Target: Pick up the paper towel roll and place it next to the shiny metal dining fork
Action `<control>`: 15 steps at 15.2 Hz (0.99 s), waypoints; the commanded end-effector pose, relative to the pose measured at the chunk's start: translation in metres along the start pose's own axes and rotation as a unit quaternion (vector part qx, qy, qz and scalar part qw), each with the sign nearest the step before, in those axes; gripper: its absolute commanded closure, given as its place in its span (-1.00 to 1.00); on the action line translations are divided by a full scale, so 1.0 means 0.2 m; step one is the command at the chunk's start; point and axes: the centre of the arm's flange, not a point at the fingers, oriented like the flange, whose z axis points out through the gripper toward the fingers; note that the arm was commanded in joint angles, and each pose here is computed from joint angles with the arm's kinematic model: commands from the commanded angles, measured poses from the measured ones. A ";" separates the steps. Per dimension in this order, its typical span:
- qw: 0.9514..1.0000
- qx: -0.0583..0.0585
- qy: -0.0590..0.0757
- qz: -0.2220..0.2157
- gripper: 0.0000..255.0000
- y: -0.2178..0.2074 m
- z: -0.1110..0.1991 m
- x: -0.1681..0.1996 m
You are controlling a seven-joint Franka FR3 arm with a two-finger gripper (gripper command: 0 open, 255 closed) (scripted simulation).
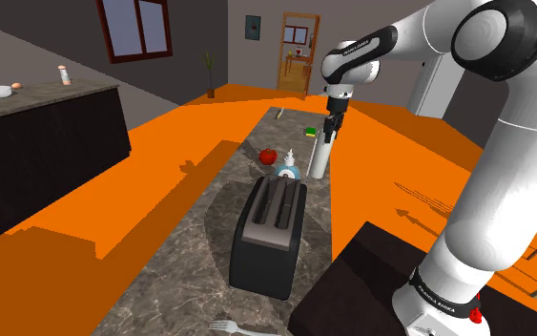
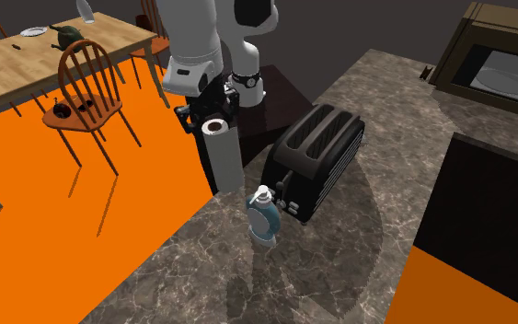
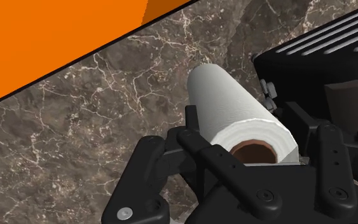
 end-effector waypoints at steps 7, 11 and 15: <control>1.000 0.000 0.000 0.000 1.00 -0.02 -0.21 -0.02; 1.000 0.000 0.000 0.000 1.00 -0.02 -0.32 -0.02; 1.000 0.000 0.000 0.000 1.00 -0.03 -0.42 -0.03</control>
